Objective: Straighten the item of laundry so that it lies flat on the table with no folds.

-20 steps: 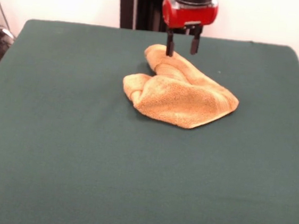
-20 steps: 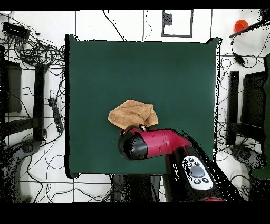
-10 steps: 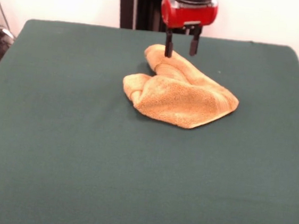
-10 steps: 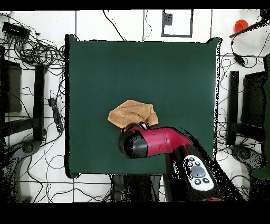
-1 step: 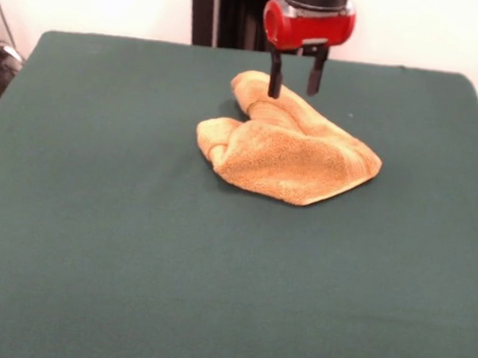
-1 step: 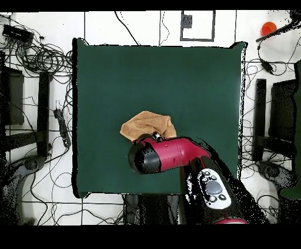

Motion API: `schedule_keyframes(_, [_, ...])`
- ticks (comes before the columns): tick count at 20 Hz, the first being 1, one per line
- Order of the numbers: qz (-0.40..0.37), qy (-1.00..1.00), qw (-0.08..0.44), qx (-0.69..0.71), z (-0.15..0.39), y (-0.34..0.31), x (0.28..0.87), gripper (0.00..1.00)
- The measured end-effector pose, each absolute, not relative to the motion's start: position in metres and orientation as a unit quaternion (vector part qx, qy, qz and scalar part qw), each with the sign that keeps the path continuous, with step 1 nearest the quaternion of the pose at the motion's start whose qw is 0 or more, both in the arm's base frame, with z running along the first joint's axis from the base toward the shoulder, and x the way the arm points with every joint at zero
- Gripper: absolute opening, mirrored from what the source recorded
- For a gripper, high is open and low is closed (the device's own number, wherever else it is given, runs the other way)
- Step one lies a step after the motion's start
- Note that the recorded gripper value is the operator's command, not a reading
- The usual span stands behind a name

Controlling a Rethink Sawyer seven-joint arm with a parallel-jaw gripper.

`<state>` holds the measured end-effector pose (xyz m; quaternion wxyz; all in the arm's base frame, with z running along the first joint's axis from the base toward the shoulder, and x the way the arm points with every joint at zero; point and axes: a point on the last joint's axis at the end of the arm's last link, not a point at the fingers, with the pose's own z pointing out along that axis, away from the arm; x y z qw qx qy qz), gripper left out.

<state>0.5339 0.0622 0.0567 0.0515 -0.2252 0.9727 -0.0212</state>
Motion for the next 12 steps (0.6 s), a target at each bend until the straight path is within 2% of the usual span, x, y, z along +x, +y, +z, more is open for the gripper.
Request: schedule_keyframes(12, [-0.047,0.967,0.058,-0.242,0.0583,0.0565,0.5398,1.00])
